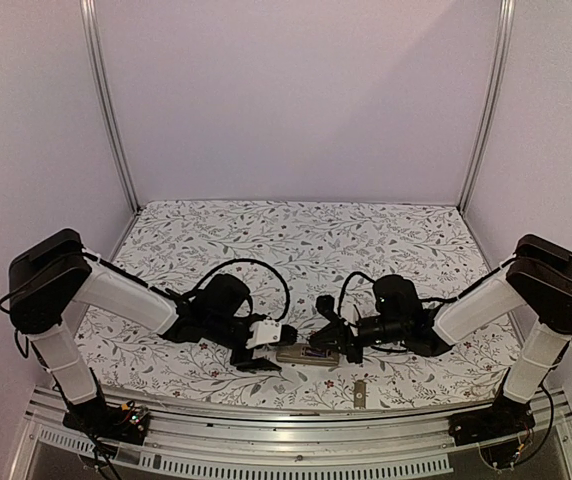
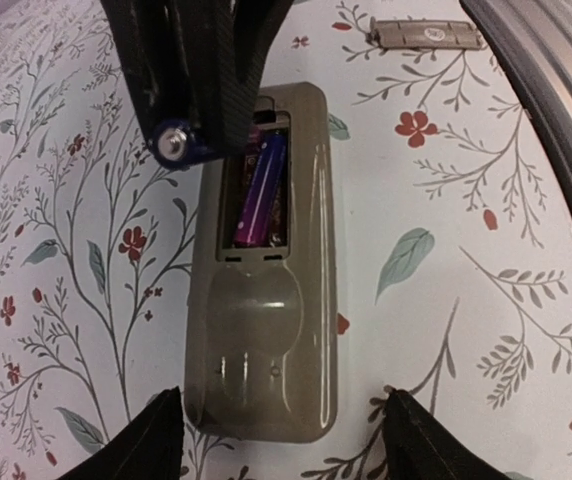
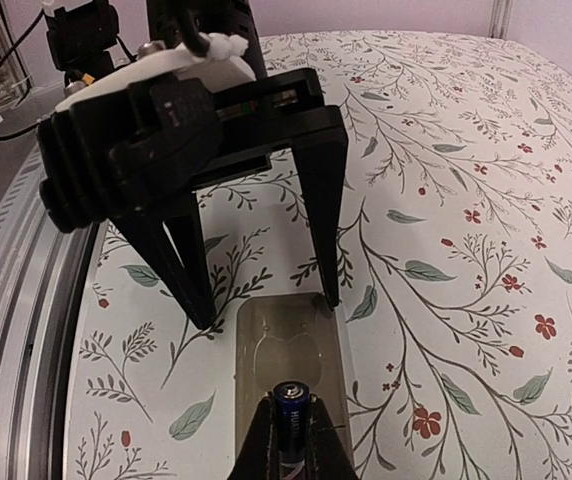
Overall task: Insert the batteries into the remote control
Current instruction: Load the battery into the battery compartment.
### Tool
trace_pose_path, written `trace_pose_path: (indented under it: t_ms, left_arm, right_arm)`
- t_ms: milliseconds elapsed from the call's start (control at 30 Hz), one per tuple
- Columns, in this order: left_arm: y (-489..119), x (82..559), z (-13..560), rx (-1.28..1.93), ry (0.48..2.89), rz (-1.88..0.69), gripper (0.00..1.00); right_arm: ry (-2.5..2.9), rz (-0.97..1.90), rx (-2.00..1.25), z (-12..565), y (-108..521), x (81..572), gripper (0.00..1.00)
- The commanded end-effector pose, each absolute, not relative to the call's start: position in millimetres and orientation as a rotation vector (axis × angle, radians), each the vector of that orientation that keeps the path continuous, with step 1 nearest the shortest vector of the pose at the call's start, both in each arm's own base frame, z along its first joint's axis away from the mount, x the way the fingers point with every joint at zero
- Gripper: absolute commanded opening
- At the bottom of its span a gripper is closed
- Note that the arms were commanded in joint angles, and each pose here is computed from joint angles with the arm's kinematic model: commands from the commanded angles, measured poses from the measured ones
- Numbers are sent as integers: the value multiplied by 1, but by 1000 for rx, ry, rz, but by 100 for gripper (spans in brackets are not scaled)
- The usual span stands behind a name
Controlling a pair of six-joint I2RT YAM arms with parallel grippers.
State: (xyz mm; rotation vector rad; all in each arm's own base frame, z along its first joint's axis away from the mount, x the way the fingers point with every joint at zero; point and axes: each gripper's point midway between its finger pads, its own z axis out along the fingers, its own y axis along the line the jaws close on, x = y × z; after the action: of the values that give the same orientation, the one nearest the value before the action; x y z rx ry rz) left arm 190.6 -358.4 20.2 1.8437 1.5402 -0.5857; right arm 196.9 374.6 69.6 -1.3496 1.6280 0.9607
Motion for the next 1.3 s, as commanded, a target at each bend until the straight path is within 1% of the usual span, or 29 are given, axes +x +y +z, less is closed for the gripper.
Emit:
trace_pose_path:
  t_ms: [0, 700, 1267]
  left_arm:
    - [-359, 186, 15, 1847, 1541, -593, 68]
    - [-360, 185, 14, 1851, 1537, -592, 68]
    - [-362, 186, 17, 1840, 1532, -599, 68]
  right_arm:
    - [1661, 920, -1375, 54, 371, 197, 0]
    - [1742, 848, -1413, 29, 358, 195, 0]
    - [1948, 673, -1561, -22, 341, 192, 0]
